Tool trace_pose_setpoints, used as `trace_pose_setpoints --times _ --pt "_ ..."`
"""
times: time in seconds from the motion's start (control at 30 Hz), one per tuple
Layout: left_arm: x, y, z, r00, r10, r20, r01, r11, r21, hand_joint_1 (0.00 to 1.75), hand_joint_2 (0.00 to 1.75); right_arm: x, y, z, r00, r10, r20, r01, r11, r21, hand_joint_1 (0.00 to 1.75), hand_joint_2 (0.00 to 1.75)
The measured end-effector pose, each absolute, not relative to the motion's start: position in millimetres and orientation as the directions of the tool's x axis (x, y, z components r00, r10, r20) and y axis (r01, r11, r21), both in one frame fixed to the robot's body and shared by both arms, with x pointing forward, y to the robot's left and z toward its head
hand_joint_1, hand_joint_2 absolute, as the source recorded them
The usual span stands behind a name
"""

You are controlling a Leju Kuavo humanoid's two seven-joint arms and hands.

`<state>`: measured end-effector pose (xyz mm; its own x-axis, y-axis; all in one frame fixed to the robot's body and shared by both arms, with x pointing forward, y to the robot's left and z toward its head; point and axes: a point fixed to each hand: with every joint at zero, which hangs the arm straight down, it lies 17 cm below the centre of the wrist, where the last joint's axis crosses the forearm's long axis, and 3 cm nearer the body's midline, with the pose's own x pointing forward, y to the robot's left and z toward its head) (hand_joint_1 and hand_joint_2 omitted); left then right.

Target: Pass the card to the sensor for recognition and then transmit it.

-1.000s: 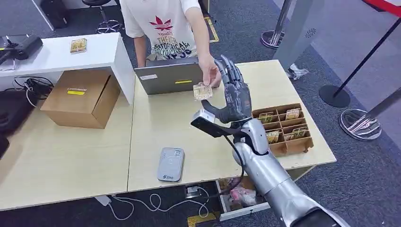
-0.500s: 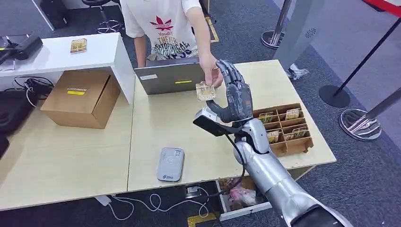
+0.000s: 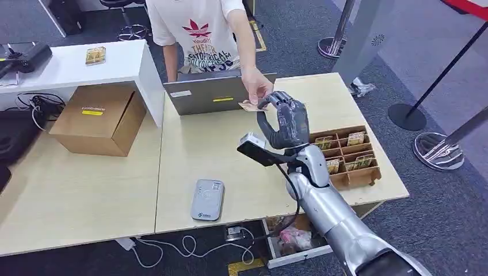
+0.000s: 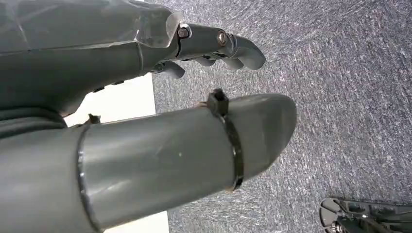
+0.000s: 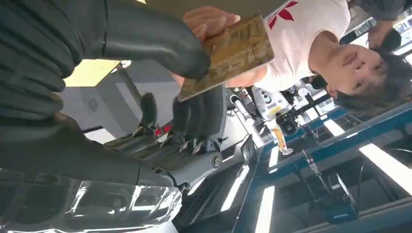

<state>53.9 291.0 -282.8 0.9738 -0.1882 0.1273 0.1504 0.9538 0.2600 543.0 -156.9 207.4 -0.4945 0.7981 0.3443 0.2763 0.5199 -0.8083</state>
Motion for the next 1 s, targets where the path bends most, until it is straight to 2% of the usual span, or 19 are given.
trace_pose_setpoints --times 0.8,0.93,1.0 --pt "55 288 -282 0.973 -0.191 0.132 0.152 0.953 0.262 0.0 0.0 543 -158 207 -0.498 0.792 0.354 0.274 0.531 -0.802 1.75 1.75" --pt "54 287 -283 0.974 -0.189 0.128 0.151 0.954 0.26 0.0 0.0 544 -151 196 -0.504 0.754 0.421 0.185 0.57 -0.8 1.75 1.75" --pt "55 287 -283 0.973 -0.189 0.128 0.151 0.954 0.259 0.0 0.0 544 -145 186 -0.501 0.71 0.495 0.098 0.615 -0.783 1.75 1.75"
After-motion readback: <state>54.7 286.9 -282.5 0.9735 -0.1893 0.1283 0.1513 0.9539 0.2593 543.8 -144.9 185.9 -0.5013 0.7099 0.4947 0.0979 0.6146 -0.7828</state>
